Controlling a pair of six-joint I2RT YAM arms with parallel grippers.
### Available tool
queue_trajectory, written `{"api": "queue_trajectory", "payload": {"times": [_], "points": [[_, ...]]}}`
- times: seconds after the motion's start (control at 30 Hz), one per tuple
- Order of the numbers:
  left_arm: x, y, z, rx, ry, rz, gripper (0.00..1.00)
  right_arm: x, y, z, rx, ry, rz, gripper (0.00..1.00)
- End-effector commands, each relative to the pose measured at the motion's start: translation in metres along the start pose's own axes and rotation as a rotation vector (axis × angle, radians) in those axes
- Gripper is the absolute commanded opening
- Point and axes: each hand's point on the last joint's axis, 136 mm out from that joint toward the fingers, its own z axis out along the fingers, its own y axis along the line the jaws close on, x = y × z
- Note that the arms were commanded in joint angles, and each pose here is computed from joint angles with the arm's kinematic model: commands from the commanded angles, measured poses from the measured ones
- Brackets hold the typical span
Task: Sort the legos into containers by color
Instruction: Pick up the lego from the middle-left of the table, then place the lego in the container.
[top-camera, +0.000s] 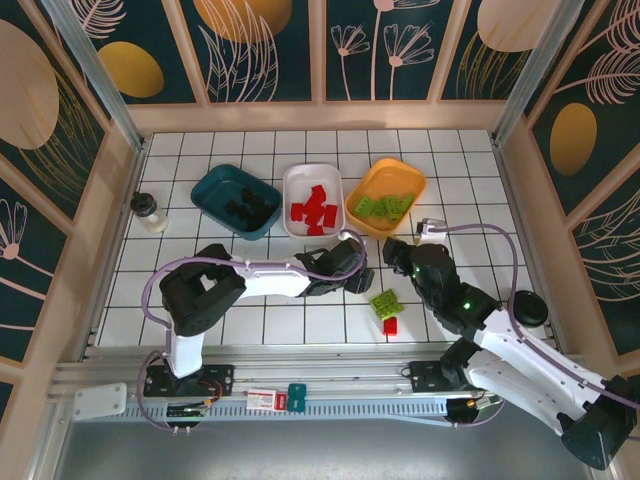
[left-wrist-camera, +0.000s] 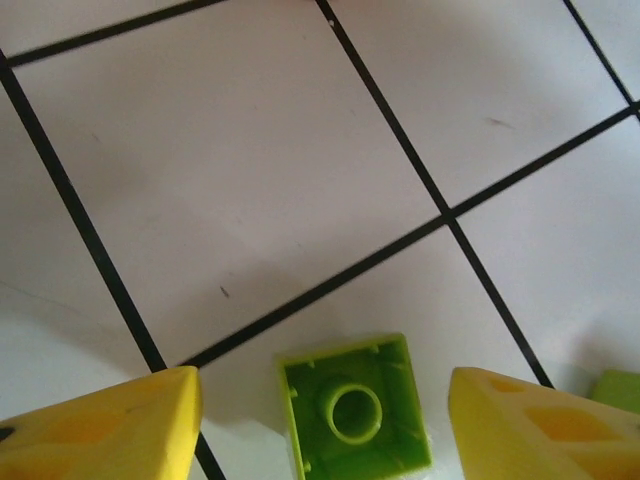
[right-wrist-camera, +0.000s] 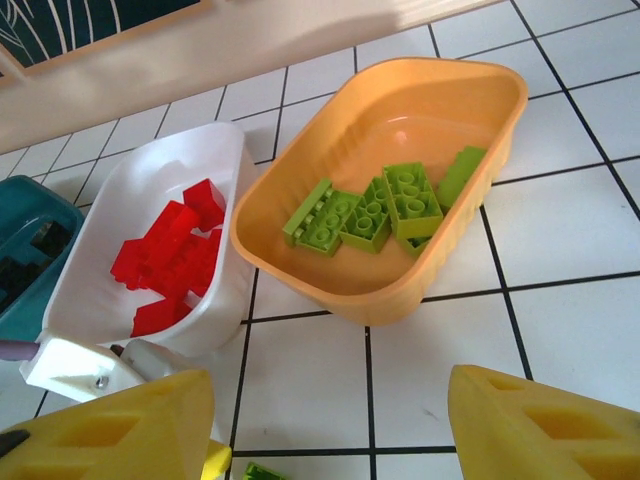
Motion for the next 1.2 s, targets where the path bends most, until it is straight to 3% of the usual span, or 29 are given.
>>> {"api": "queue_trajectory", "payload": {"times": [0.0,0.2,0.43,0.57,0.8,1.0,1.17], "points": [[0.002,0.006,0.008,-0.067,0.008,0.060,0.62,0.007,-0.014,0.000,0.052,0.005,0.011,0.64],[0.010,0.001,0.015,-0.057,0.028,0.077,0.53,0.006,-0.015,0.000,0.056,-0.004,0.013,0.64],[0.003,0.000,0.006,-0.052,0.004,0.054,0.33,0.006,-0.019,-0.001,0.073,-0.010,0.012,0.64],[-0.033,0.007,-0.015,-0.023,-0.074,-0.010,0.30,0.009,-0.020,0.000,0.071,-0.007,0.013,0.64],[-0.130,0.027,-0.043,0.024,-0.234,-0.111,0.30,0.016,-0.018,0.003,0.051,0.010,0.019,0.64],[-0.180,0.026,-0.014,0.043,-0.250,-0.137,0.29,0.029,-0.018,0.005,0.039,0.049,0.017,0.64],[-0.201,0.022,0.017,0.049,-0.235,-0.139,0.34,0.040,-0.017,0.007,0.019,0.085,0.019,0.65]]}}
